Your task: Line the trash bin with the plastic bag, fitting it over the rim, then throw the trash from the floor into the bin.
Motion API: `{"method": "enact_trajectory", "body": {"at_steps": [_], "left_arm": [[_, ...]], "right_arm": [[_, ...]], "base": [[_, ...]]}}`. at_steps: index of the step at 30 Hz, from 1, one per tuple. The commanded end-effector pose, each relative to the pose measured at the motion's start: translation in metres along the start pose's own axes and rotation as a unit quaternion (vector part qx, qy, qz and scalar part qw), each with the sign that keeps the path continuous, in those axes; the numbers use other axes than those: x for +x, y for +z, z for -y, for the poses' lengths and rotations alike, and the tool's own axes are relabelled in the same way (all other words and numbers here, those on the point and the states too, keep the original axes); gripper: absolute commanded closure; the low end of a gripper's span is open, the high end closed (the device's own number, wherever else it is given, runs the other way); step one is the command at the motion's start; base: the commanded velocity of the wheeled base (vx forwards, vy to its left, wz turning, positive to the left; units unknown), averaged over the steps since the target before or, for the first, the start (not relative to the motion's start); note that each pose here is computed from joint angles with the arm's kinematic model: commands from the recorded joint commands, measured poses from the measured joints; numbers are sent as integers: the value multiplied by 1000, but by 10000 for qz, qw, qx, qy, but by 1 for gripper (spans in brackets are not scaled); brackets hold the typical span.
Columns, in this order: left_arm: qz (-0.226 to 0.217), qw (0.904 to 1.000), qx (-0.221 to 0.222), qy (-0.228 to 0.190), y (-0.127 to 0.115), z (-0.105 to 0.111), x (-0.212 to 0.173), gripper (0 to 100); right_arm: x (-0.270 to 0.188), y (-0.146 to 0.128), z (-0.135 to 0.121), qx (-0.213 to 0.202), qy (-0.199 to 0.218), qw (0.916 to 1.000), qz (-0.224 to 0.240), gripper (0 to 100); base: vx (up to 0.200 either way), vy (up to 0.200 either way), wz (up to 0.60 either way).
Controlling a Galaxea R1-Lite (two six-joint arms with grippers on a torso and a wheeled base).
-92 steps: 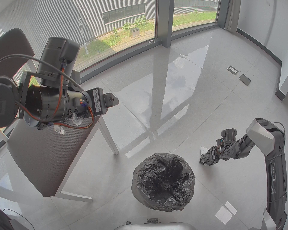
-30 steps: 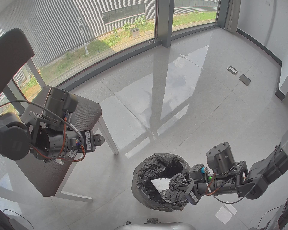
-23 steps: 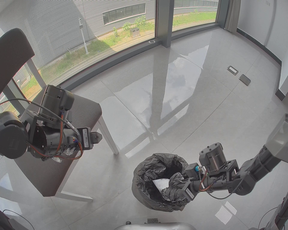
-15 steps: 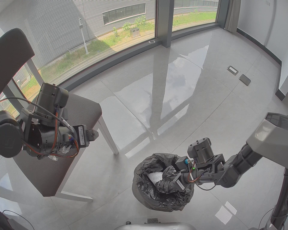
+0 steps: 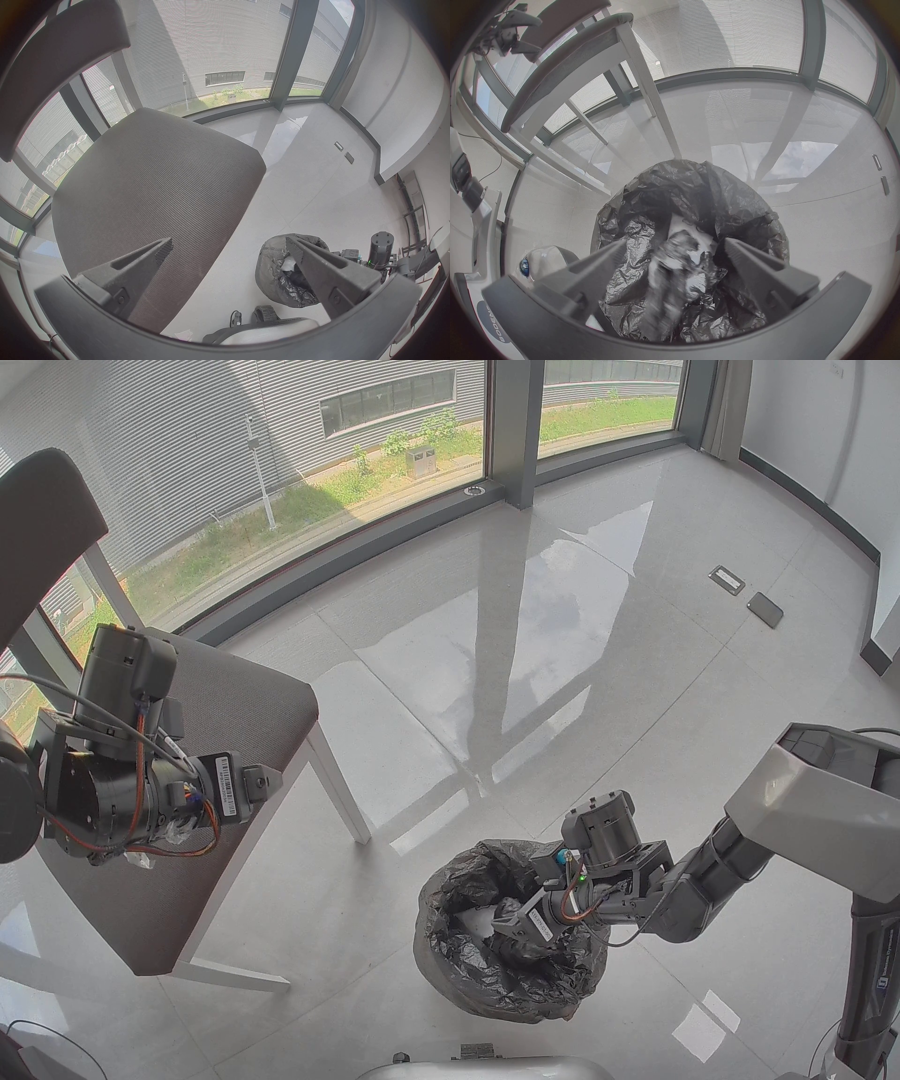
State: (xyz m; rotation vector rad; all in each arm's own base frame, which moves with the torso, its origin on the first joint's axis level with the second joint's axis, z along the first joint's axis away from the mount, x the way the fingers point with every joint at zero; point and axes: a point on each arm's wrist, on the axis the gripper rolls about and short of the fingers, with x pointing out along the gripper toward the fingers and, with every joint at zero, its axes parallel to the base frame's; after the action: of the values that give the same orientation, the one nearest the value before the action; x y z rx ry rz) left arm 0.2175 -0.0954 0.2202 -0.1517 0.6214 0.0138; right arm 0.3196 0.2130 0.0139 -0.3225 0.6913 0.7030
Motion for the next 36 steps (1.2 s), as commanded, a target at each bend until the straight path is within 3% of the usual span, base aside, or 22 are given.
{"method": "enact_trajectory", "body": {"at_steps": [1,5,9,11,12,13,14,15,17,20,26,28,29,32,36], "left_arm": [[78,9999,-78,73,3,-6,-2,0],[237,9994,-144,185,9,-17,-9,0],[672,9966,-281,385,22,-37,-25,0],[1051,9923,-334,554,30,-51,-40,0],[1051,9923,-334,554,30,-51,-40,0],[1443,9869,-345,640,33,-60,-62,0],[1628,9835,-333,714,32,-62,-74,0],[1659,9829,-321,732,32,-63,-76,0],[2128,9715,-190,1022,26,-69,-111,0],[2421,9636,46,1138,10,-78,-144,0],[2900,9487,208,1242,-28,-99,-210,0],[2938,9468,220,1297,-35,-103,-219,0],[2884,9460,305,1446,-56,-110,-237,0],[2857,9441,308,1615,-78,-116,-256,0],[2923,9373,185,1889,-114,-121,-281,0]], "right_arm": [[-20,19,9,111,-181,9991,365,0],[-56,40,17,611,-467,9934,846,0],[-103,55,32,1044,-1138,9787,1353,0],[-141,54,41,1232,-1547,9668,1617,0],[-141,54,41,1232,-1547,9668,1617,0],[-178,47,46,1386,-1917,9538,1854,0],[-197,42,49,1450,-2110,9463,1976,0],[-200,41,50,1462,-2145,9449,1995,0],[-255,28,51,1561,-2563,9230,2411,0],[-302,5,39,1630,-2853,9085,2580,0],[-378,-60,-14,1730,-3201,8952,2575,0],[-387,-70,-22,1736,-3213,8951,2558,0],[-403,-95,-39,1752,-3210,8976,2463,0],[-416,-119,-55,1778,-3251,8970,2411,0],[-434,-152,-81,1955,-3519,8884,2205,0]], "base": [[0,0,0],[0,0,0],[0,0,0],[0,0,0],[0,0,0],[0,0,0],[0,0,0],[0,0,0],[0,0,0],[0,0,0],[0,0,0],[0,0,0],[0,0,0],[0,0,0],[0,0,0]]}}
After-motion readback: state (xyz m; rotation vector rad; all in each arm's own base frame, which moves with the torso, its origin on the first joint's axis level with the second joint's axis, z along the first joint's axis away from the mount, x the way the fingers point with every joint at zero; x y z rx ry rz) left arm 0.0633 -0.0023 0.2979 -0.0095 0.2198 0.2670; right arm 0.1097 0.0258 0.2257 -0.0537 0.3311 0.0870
